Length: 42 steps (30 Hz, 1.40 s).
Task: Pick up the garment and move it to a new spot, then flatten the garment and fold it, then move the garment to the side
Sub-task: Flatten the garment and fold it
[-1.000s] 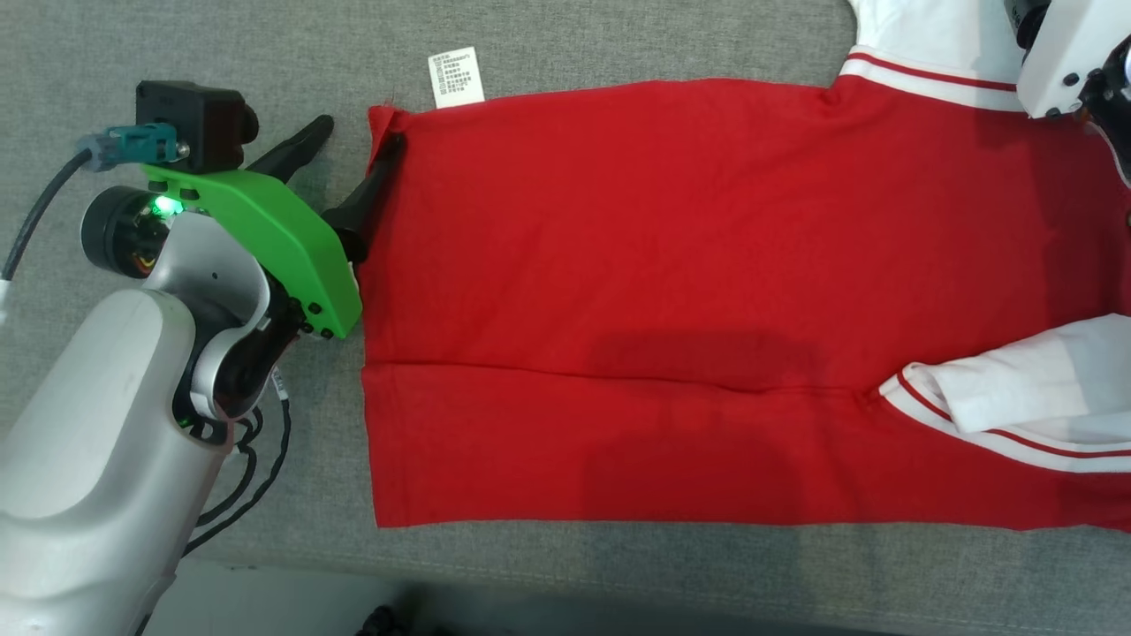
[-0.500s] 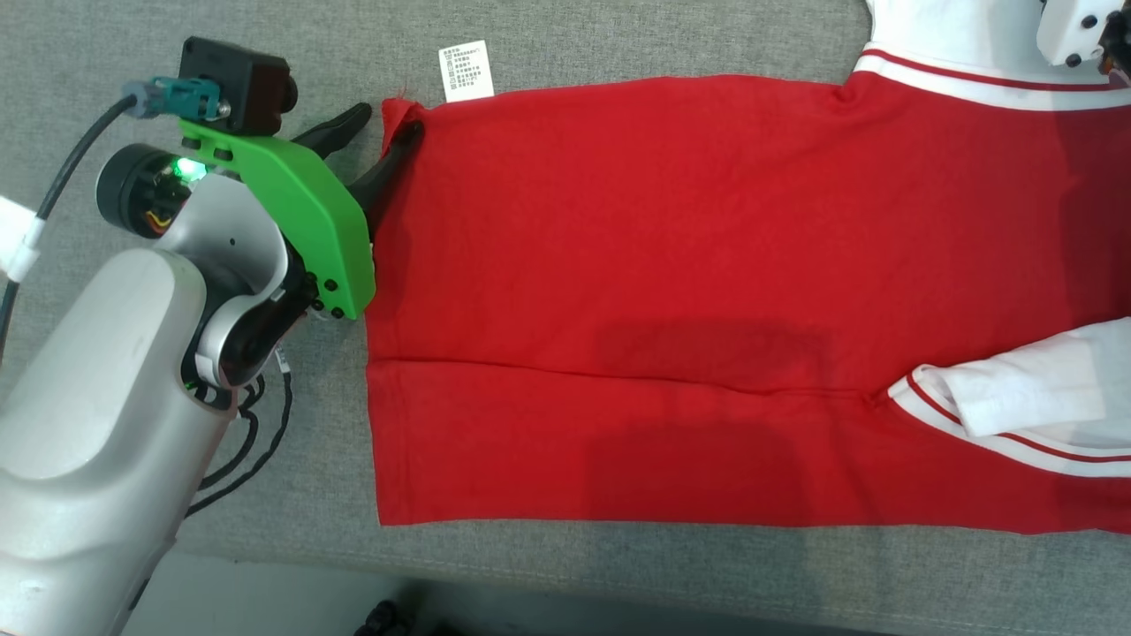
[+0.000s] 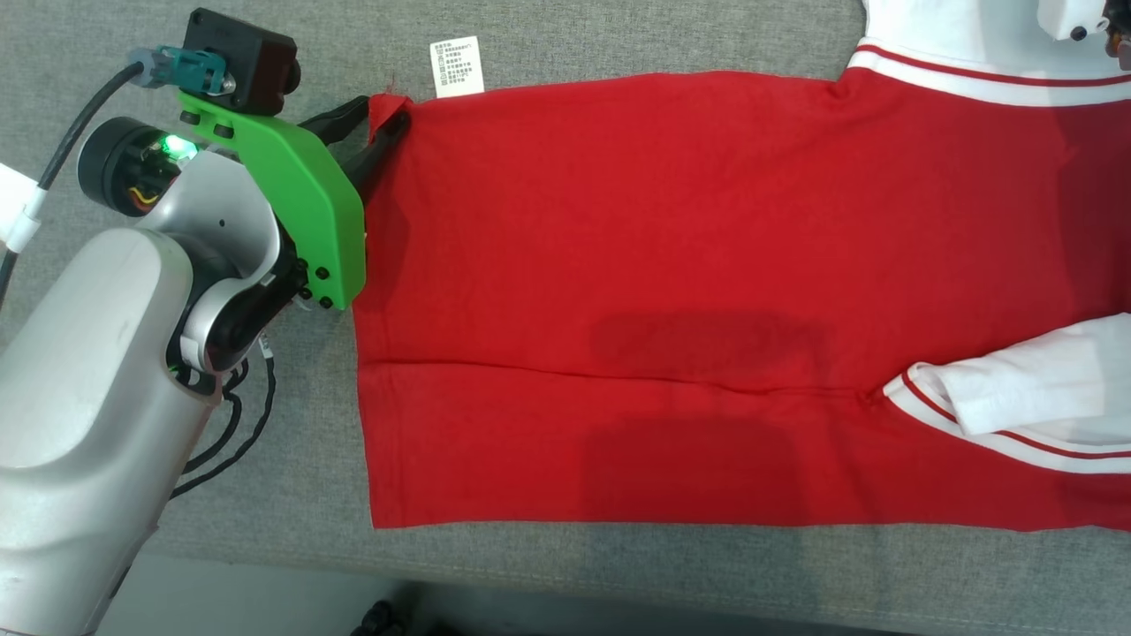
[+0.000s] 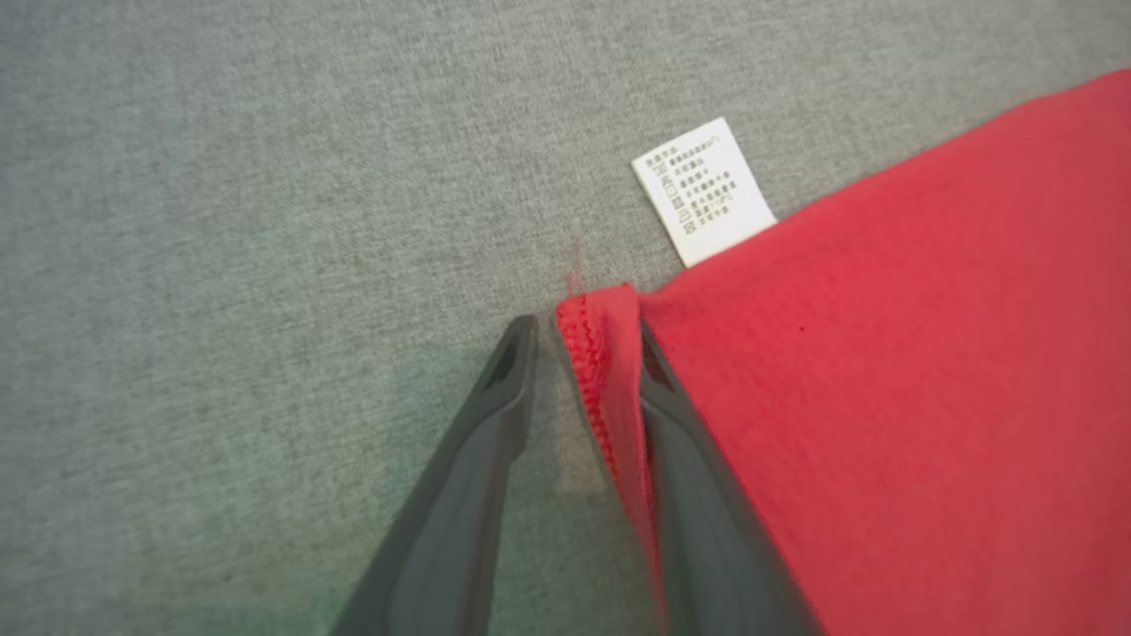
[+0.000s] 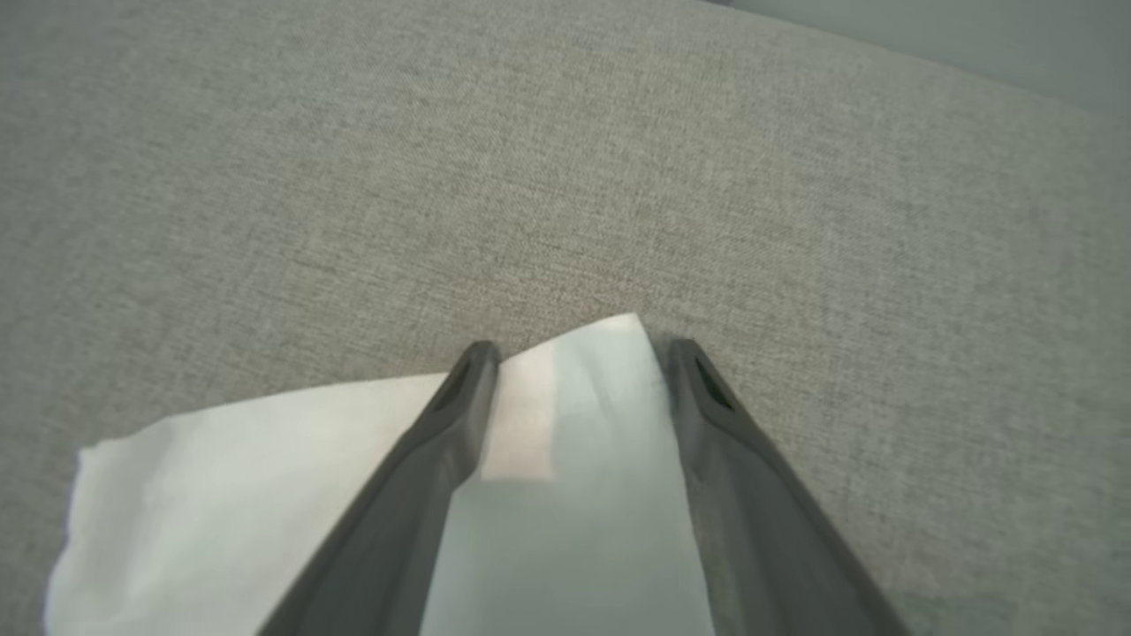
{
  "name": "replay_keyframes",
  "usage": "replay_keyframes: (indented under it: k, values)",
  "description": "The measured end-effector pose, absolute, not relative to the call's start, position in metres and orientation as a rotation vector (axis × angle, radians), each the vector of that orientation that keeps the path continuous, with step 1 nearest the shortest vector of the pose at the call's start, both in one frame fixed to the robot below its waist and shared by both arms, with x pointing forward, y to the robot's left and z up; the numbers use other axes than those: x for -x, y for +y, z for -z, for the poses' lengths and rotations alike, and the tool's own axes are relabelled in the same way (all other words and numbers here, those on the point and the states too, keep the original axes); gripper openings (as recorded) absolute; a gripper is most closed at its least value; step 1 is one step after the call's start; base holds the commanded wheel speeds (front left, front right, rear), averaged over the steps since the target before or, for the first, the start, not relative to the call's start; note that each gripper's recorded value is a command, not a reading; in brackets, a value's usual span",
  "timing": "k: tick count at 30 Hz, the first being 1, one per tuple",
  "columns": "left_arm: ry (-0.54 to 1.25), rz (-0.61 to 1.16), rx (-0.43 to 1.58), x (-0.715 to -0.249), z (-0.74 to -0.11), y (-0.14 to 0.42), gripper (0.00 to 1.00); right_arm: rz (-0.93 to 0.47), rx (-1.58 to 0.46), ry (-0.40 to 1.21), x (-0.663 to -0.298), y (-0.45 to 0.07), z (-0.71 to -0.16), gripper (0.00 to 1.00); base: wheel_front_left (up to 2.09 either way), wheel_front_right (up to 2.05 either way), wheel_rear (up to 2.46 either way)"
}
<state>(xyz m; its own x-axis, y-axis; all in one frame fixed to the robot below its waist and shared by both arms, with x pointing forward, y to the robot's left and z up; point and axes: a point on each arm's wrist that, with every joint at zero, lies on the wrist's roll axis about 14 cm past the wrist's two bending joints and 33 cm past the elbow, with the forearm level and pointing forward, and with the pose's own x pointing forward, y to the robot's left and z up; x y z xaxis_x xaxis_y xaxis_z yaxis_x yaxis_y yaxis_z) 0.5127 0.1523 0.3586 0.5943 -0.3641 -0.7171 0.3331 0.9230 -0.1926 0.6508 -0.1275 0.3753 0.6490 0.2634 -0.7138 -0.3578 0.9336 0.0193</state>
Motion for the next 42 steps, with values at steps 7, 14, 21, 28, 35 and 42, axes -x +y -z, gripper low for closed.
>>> replay_keyframes:
  k: [7,14,21,28,35,42]
  values:
    - [0.846,0.405,0.037,-0.513,-0.358,0.151,0.32,-0.35,0.141,0.823,-0.648,-0.134,-0.375,1.0,0.0,0.0,0.0]
    - [0.836,0.42,0.035,-0.514,-0.358,0.148,0.0,-0.337,0.139,0.77,-0.653,-0.136,-0.383,0.0,0.0,0.0,0.0]
    - [0.748,0.386,0.076,-0.52,-0.376,0.147,0.0,-0.331,0.071,0.649,-0.655,-0.137,-0.412,0.0,0.0,0.0,0.0]
    - [0.667,0.361,0.11,-0.52,-0.397,0.146,0.0,-0.327,0.032,0.545,-0.641,-0.15,-0.441,0.0,0.0,0.0,0.0]
    - [0.647,0.36,0.094,-0.509,-0.405,0.144,0.0,-0.313,0.008,0.466,-0.622,-0.165,-0.465,0.0,0.0,0.0,0.0]
    - [0.634,0.353,0.124,-0.5,-0.41,0.142,0.0,-0.314,-0.014,0.377,-0.61,-0.17,-0.493,0.0,0.0,0.0,0.0]
